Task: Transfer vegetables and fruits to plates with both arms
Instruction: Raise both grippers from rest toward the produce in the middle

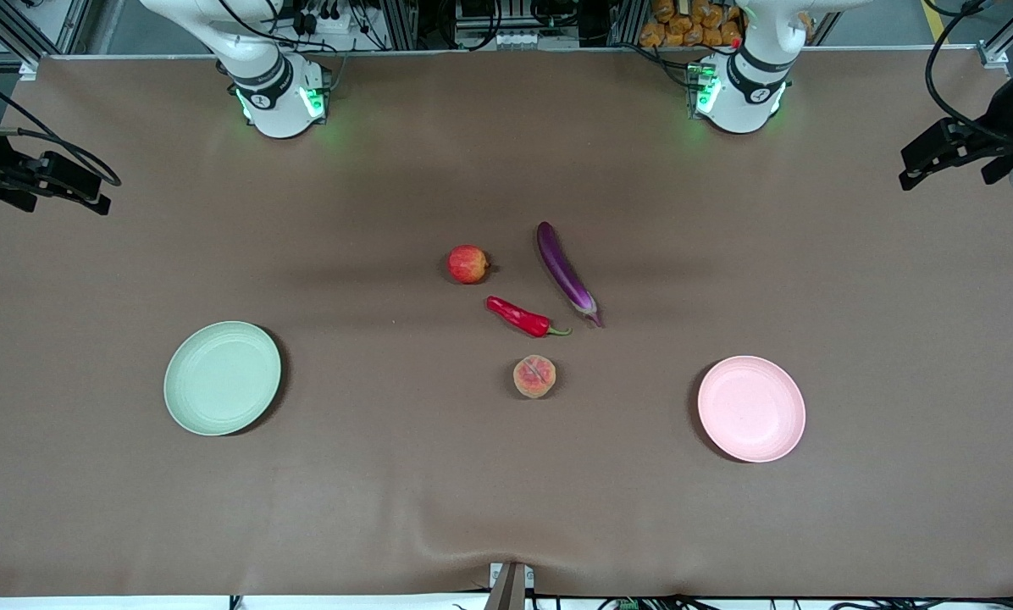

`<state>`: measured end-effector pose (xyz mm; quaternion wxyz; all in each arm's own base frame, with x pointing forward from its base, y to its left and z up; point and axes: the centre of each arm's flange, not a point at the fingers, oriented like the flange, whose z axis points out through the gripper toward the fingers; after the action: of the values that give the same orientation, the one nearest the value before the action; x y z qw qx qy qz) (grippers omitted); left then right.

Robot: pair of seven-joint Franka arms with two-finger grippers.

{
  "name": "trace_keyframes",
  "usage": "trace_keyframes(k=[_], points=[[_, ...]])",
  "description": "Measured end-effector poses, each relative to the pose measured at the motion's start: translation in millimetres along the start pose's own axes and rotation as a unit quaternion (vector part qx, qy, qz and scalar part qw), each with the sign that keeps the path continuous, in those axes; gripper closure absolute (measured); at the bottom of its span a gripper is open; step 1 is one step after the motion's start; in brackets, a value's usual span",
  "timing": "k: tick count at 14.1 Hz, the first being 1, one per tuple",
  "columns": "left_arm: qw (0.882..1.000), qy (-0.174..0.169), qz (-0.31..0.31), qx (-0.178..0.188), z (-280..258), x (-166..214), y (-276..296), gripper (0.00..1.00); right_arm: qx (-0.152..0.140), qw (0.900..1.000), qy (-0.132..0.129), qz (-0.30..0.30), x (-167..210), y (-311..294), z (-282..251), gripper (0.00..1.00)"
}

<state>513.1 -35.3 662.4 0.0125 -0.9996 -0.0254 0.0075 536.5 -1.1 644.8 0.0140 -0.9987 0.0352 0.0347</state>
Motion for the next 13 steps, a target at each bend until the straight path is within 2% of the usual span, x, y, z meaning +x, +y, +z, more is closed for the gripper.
trace_keyframes(k=[4, 9, 13], points=[[1.000, -0.010, -0.002, 0.000, 2, -2, -2, 0.00, 0.000, 1.000, -0.004, 0.003, 1, 3, 4, 0.00], [1.000, -0.022, -0.004, 0.001, 9, 0, -4, 0.00, 0.004, 0.999, -0.033, 0.008, 7, 9, 31, 0.00], [0.999, -0.037, 0.000, 0.003, 24, 2, 1, 0.00, 0.035, 0.997, -0.064, -0.022, 8, -27, 58, 0.00]])
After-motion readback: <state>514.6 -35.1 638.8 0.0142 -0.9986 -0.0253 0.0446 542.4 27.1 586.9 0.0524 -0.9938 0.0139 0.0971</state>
